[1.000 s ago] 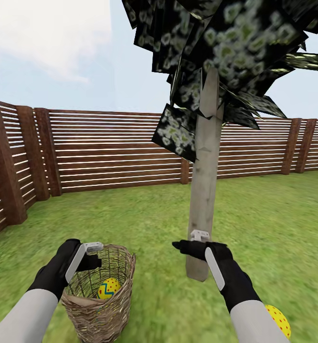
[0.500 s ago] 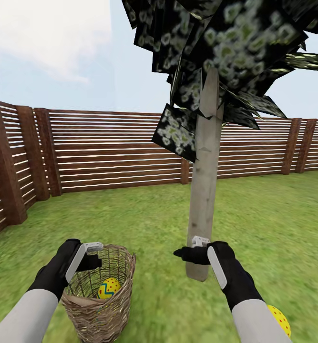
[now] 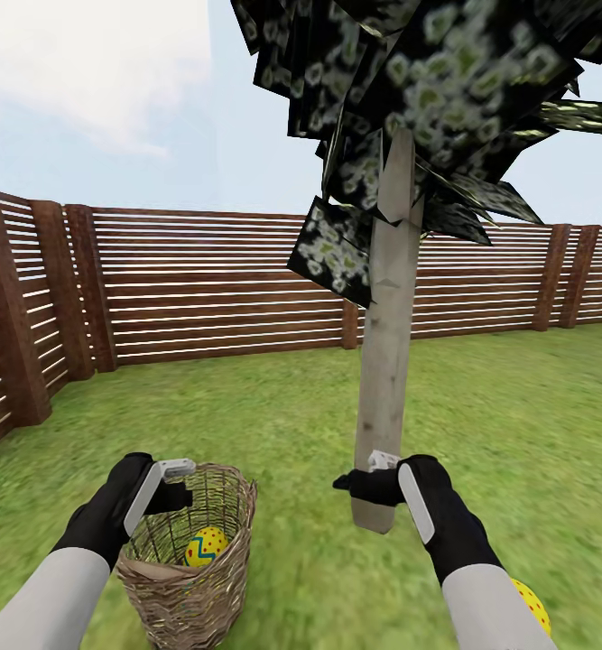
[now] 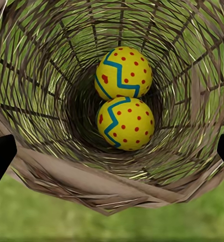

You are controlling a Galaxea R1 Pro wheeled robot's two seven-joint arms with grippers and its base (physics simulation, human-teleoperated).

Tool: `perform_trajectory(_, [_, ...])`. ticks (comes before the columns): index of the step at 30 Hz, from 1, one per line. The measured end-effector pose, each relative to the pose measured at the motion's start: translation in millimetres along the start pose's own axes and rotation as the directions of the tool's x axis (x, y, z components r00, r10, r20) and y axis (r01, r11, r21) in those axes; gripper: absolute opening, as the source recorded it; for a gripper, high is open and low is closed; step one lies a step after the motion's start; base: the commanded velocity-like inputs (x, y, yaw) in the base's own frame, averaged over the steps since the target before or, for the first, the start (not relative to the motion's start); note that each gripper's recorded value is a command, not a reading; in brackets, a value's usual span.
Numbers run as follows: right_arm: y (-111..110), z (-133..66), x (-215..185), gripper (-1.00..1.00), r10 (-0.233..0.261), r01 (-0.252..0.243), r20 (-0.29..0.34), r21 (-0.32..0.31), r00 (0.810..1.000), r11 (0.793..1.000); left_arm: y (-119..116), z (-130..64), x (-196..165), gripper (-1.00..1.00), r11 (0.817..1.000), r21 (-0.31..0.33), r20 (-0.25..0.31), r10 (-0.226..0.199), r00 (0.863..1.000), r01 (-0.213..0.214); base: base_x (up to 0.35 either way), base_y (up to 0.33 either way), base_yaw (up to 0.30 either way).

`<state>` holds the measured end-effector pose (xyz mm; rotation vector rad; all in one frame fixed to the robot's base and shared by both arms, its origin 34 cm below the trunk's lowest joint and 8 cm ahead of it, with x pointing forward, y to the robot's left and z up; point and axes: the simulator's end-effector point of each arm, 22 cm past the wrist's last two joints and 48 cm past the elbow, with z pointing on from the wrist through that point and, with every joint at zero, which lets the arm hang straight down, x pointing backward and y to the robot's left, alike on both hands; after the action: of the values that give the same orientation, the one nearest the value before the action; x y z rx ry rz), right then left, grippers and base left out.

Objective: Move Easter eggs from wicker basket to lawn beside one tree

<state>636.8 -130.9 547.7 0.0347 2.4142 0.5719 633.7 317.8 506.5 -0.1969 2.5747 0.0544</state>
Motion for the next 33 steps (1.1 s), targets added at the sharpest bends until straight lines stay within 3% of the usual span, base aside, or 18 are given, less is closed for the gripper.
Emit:
perform_trajectory(10, [3, -4.8, -2, 1.0, -0.006, 0.006, -0.004, -0.003, 1.0, 1.0, 0, 0.0, 0, 1.0, 1.0, 0.0, 0.0, 0.0, 1.0, 0.0, 0.0, 0.0, 0.0])
perform_trajectory(20, [7, -15.6, -19, 1.0, -0.016, 0.017, 0.043, -0.006, 0.999, 1.0, 0, 0.0, 0, 1.0, 1.0, 0.0, 0.0, 0.0, 1.0, 0.0, 0.0, 0.0, 0.0])
perform_trajectory(33, [3, -10.6, -13, 1.0, -0.012, 0.012, 0.02, 0.002, 1.0, 1.0, 0, -0.1, 0, 1.0, 1.0, 0.0, 0.001, -0.001, 1.0, 0.001, 0.0, 0.0, 0.0])
